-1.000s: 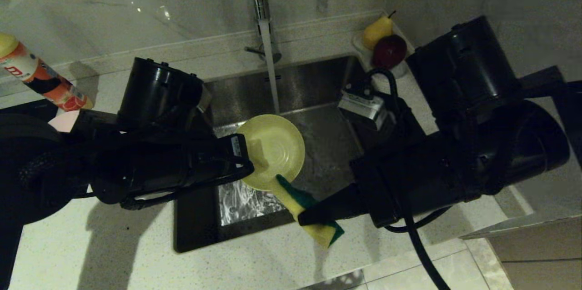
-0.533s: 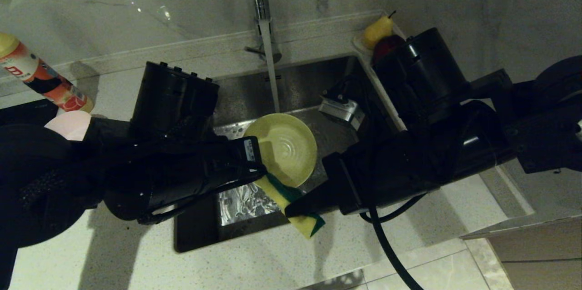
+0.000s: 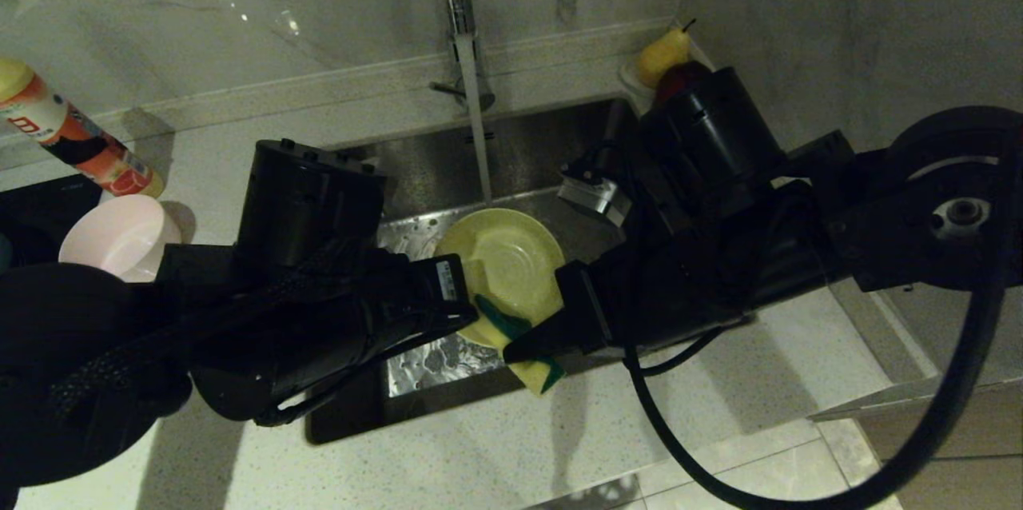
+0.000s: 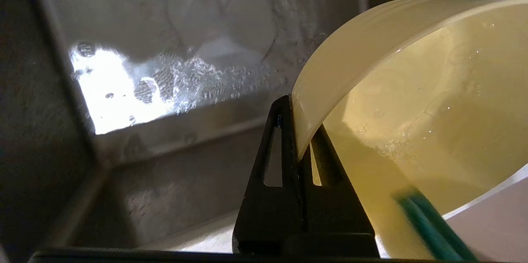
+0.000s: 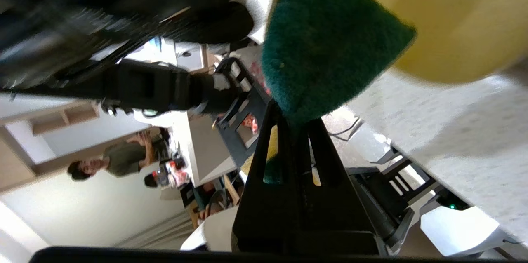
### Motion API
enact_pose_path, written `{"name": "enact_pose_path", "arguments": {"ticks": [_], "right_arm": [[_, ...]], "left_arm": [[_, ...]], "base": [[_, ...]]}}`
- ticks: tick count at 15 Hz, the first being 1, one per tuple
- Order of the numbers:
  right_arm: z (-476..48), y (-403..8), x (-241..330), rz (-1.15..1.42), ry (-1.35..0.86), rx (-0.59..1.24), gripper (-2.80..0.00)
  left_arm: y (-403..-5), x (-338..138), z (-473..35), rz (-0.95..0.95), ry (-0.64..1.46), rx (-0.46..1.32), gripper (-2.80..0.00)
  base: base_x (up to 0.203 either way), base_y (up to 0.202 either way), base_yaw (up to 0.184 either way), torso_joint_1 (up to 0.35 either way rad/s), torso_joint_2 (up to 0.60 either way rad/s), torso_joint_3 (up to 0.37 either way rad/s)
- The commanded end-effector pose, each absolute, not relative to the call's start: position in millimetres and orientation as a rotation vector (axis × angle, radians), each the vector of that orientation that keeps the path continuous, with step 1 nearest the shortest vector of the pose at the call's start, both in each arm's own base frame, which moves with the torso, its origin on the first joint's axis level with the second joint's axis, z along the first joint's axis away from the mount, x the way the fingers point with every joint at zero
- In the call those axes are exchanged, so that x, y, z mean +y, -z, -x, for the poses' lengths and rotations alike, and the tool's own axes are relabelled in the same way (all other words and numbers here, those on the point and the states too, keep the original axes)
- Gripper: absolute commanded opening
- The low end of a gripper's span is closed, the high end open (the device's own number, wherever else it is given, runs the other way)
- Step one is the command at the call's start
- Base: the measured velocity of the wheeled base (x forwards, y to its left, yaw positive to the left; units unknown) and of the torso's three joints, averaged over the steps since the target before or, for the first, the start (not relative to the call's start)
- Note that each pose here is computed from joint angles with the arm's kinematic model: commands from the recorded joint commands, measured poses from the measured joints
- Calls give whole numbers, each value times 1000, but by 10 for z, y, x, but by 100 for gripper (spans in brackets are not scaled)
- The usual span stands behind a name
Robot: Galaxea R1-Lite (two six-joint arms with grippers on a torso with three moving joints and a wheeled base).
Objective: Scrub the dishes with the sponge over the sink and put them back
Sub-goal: Wipe the bowl
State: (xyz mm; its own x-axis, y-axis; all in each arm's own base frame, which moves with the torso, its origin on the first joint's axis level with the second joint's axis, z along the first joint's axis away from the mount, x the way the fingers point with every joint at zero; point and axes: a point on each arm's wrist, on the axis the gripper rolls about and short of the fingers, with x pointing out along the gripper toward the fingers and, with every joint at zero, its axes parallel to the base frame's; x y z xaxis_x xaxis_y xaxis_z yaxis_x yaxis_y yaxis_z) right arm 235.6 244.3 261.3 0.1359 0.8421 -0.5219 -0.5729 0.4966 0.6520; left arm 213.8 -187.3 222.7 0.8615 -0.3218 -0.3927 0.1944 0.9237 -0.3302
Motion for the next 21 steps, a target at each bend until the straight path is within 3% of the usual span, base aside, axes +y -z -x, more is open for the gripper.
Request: {"name": "enact_pose_path", "arguments": {"ticks": [1,13,21], "right_arm": [[-2425,-2590,2460,-335,-1041,993,-280],[-2582,-2754,2528,-338,-995,892,-280],[-2619,-3014,2273,-365,-951,843,-280]], "left_arm": [[-2250,-1847,-2110,290,281,436,-280],[-2084,-1890,-1928,198,362,327,-280],[-2075,-1879,-1917,210,363,327,-280]], "base": [[0,0,0,0,0,0],[0,0,0,0,0,0],[0,0,0,0,0,0]]}}
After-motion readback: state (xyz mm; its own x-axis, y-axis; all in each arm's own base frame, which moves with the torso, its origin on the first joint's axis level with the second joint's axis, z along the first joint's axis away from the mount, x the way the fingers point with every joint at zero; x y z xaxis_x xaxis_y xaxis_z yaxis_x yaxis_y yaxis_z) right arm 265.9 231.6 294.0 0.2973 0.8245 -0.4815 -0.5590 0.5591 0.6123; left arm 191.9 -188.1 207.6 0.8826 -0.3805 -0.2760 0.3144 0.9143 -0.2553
